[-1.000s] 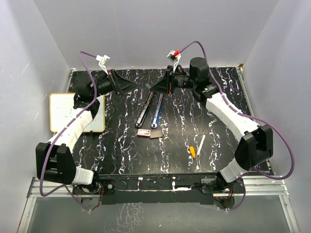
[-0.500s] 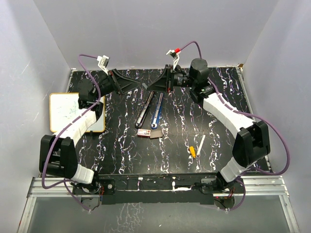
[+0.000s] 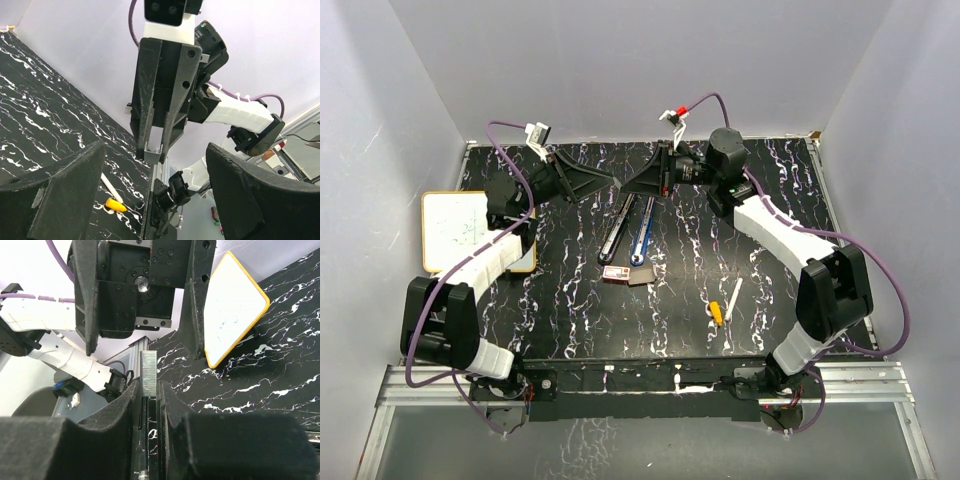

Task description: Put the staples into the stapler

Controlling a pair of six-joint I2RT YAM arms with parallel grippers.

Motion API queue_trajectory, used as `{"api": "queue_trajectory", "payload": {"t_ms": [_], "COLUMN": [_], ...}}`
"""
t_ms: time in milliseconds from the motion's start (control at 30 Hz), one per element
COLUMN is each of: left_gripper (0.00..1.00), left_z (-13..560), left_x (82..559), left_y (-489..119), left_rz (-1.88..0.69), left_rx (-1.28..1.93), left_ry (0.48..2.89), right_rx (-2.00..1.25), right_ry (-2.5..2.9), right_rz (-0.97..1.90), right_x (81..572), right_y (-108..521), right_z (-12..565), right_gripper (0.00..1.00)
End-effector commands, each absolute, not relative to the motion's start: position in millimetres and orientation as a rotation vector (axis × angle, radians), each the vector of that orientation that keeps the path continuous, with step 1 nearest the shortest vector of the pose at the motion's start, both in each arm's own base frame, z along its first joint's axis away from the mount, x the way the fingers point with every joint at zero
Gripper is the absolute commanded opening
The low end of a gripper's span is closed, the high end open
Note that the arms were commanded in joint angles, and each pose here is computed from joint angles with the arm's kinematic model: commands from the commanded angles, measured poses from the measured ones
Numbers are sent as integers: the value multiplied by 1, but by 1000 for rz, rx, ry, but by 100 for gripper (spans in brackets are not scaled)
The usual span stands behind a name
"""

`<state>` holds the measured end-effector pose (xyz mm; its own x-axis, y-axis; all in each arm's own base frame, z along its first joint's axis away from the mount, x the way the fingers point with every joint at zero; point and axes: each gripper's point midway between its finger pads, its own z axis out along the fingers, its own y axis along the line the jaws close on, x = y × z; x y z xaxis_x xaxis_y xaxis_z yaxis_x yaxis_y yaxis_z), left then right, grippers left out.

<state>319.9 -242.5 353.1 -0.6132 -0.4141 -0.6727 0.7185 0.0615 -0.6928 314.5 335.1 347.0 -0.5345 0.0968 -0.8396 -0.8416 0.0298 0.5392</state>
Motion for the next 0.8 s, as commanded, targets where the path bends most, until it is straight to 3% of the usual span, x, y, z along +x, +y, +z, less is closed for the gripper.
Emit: {"api": "queue_trajectory", "payload": {"t_ms": [0, 600, 767], "left_gripper": [79, 49, 45], "left_z": [381, 380, 380], "left_x": [304, 305, 305], "left_y": [-240, -243, -243], "left_rz": [-1662, -1644, -1638], "left_rx": [380, 395, 397], "left_ry": [1373, 1378, 1373], "right_rx": [-799, -765, -750], "right_ry": [1496, 1513, 1522], "right_rz": [1597, 1616, 1612], "right_x": [314, 315, 316], "right_y": [339, 343, 343], "right_z": [356, 350, 348], "right_gripper": [12, 12, 12]}}
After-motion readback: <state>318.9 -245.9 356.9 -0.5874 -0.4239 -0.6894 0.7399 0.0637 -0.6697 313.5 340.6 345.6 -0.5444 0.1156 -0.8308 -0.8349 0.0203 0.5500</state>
